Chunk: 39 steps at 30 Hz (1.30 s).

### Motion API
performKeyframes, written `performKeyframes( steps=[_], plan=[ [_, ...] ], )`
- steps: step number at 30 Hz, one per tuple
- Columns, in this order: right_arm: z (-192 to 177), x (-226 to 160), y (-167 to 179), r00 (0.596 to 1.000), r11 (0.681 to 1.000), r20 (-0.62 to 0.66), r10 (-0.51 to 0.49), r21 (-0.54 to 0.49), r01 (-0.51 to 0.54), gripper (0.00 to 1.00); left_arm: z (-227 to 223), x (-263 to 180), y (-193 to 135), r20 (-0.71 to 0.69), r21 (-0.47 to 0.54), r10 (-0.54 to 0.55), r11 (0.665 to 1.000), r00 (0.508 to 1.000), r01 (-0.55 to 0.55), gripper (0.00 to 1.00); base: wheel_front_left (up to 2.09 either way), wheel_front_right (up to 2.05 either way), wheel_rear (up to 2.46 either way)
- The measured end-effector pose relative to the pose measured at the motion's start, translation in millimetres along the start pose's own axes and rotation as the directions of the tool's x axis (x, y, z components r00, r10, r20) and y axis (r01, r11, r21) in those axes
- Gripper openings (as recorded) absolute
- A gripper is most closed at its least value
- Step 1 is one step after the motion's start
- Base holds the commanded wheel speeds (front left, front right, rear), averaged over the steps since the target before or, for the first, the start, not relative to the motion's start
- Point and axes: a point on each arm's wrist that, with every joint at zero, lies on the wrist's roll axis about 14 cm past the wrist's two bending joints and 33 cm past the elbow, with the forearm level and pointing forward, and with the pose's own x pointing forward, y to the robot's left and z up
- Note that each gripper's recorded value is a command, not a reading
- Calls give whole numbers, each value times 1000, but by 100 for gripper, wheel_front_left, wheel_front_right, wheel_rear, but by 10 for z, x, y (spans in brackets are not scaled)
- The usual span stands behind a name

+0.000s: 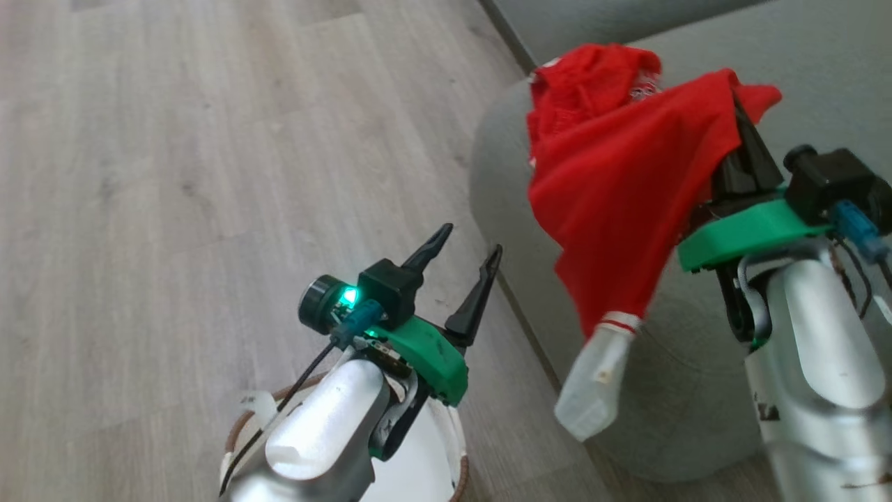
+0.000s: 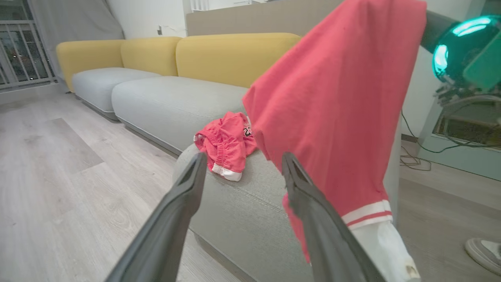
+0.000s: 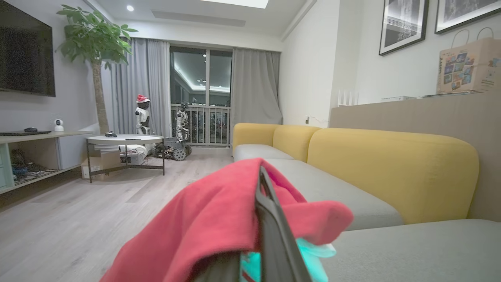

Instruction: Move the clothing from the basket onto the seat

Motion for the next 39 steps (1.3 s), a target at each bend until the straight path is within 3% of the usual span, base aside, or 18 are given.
performKeyframes(
  steps=[6, 11, 15, 20, 23, 26, 34, 39],
  plan=[
    [18, 75, -34, 1000, 999, -13, 12, -41, -13, 0, -103, 90, -162, -15, -44, -57, 997, 998, 56, 100, 0, 0, 0],
    [-13, 272, 62, 998, 999, -31, 46, -12, -46, 0, -212, 94, -154, -36, -72, -60, 996, 998, 58, 100, 0, 0, 0],
    [-31, 497, 38, 998, 998, -50, 44, 45, -41, 0, -264, 65, -33, -46, -81, -24, 997, 999, 21, 100, 0, 0, 0],
    [231, 991, -199, 1000, 1000, -5, 25, -3, -25, 0, -364, 48, 172, -61, -94, 20, 995, 998, -25, 100, 0, 0, 0],
    [547, 1427, -463, 997, 996, 71, -12, -90, 18, 0, -348, 69, 417, -44, -73, 60, 995, 997, -63, 100, 0, 0, 0],
    [585, 1675, -635, 995, 990, 82, -52, -129, 62, 0, -354, 54, 598, -38, -62, 90, 994, 995, -92, 100, 0, 0, 0],
    [-168, 2083, -908, 985, 970, -72, -157, -200, 140, 0, -584, -76, 959, -73, -54, 154, 986, 985, -158, 100, 0, 0, 0],
    [-1035, 2146, -773, 958, 939, -247, -145, -339, 55, 0, -718, -85, 1107, -84, -47, 156, 986, 984, -160, 100, 0, 0, 0]
  ],
)
